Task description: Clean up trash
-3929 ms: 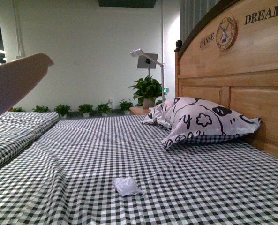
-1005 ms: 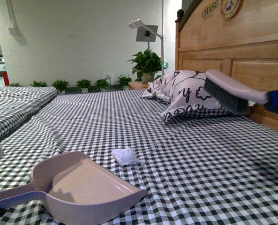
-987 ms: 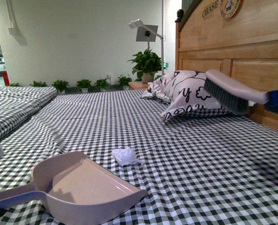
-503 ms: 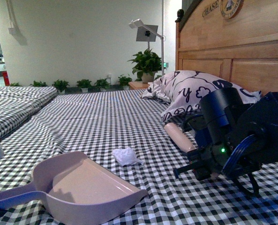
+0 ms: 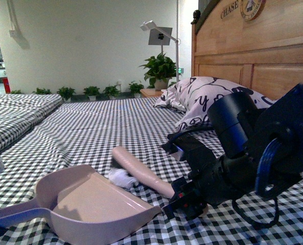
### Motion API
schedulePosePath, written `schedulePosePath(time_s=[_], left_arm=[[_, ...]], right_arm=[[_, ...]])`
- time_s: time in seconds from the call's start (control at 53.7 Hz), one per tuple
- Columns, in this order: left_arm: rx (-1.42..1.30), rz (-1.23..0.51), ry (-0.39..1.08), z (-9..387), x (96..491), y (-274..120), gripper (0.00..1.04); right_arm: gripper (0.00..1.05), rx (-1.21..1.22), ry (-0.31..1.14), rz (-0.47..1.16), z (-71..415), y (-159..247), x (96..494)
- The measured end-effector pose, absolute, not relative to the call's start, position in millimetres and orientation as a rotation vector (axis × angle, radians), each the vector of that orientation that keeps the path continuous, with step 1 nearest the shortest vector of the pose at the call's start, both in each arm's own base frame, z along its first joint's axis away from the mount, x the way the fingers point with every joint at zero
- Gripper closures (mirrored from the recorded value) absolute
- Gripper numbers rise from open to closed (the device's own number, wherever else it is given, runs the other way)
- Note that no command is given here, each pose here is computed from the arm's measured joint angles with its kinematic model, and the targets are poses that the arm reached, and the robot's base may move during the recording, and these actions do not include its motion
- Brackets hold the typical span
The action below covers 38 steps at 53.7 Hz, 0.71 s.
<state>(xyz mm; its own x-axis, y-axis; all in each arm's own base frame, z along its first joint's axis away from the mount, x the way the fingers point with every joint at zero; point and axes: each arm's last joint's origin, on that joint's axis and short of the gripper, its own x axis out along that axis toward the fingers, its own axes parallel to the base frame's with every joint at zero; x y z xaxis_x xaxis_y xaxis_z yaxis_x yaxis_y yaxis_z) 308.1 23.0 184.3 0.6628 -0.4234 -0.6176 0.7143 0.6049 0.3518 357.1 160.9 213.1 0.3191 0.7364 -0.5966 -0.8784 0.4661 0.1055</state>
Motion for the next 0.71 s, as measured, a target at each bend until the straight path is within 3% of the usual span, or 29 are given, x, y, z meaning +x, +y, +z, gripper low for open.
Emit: schedulePosePath(time_s=[0.261,0.391,0.577,0.708], left_arm=[[0.625,-0.692,0.513,184.2,308.1,23.0,0.76],[0.626,-0.693,0.512,184.2,308.1,23.0,0.76],[0.451,-0.4,0.311,192.7,315.8,26.3,0.76],[0.315,-0.272,0.257,208.5,309.1,26.9,0.76]], right_arm=[[0.83,-0.292,0.499,0.804,238.4,97.0,376.2],[0.83,-0.195,0.387,0.578,241.6,59.1,376.2],[0.83,0.047,0.291,0.407,258.8,-10.9,331.5],[0.83,0.152,0.24,0.422,274.5,-27.6,287.4]])
